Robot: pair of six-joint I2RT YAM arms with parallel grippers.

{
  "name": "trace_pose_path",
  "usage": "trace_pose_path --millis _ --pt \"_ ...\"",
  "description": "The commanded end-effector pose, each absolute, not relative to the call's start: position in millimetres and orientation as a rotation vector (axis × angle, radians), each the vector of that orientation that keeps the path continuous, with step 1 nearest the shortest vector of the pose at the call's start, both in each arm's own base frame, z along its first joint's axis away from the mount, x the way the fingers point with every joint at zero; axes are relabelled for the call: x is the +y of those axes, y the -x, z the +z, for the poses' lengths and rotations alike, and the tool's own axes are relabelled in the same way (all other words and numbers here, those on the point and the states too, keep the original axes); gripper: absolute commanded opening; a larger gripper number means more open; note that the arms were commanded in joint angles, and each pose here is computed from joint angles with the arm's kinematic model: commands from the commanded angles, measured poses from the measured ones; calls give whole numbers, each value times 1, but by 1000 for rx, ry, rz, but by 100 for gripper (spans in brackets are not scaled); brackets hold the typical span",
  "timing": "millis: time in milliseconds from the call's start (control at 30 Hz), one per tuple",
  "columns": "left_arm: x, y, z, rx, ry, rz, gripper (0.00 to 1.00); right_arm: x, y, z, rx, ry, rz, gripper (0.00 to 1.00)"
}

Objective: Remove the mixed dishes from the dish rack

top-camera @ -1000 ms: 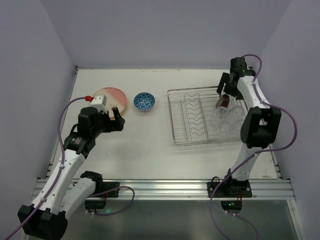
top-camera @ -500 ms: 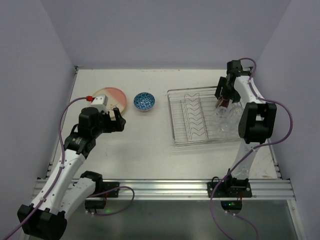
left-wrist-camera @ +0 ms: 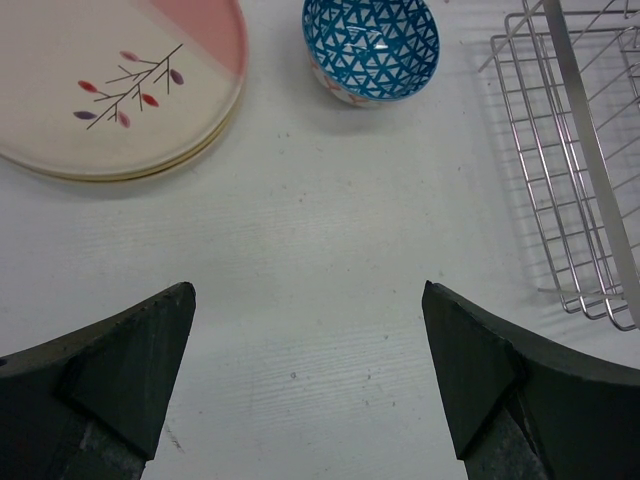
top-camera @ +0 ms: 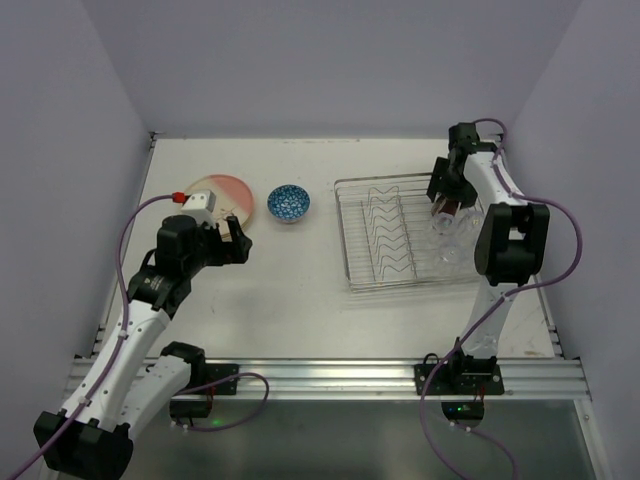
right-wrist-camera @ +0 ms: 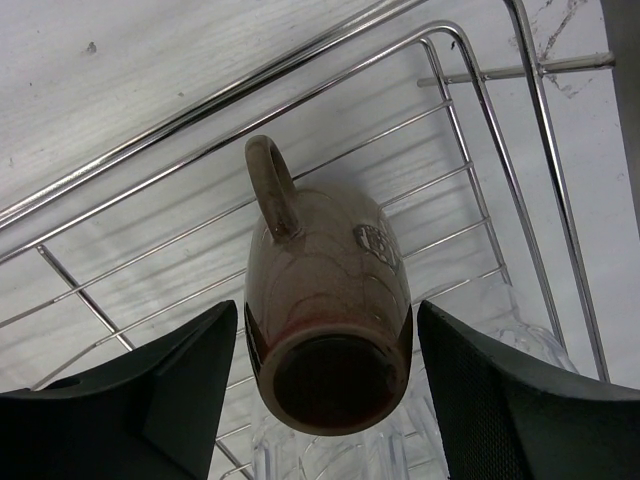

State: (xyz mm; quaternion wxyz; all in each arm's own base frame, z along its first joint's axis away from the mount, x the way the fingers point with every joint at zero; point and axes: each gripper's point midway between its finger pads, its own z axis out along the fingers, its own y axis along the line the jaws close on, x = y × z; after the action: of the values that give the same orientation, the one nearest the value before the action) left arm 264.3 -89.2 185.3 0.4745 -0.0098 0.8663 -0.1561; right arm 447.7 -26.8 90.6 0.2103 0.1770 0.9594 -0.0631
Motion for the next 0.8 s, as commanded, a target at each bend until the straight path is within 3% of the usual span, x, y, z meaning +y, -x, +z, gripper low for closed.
trace_pose_path --millis 0,133,200,233,567,767 --pt "-93 -267 194 2074 -28 -390 100 -29 -448 91 2670 -502 -199 75" --pt "-93 -266 194 2074 -30 -390 100 -28 -449 90 2671 -501 -194 70" --pt "-93 -266 193 2076 -29 -388 100 -26 -451 93 2660 -501 -180 60" --pt "-93 -266 193 2076 -29 -388 100 -26 -451 94 2663 -498 -177 50" --pt "-93 -266 193 2075 -29 -387 100 -26 -453 115 2624 -502 -164 22" --pt "-93 -266 194 2075 -29 -387 100 -25 -451 143 2567 -502 -149 16"
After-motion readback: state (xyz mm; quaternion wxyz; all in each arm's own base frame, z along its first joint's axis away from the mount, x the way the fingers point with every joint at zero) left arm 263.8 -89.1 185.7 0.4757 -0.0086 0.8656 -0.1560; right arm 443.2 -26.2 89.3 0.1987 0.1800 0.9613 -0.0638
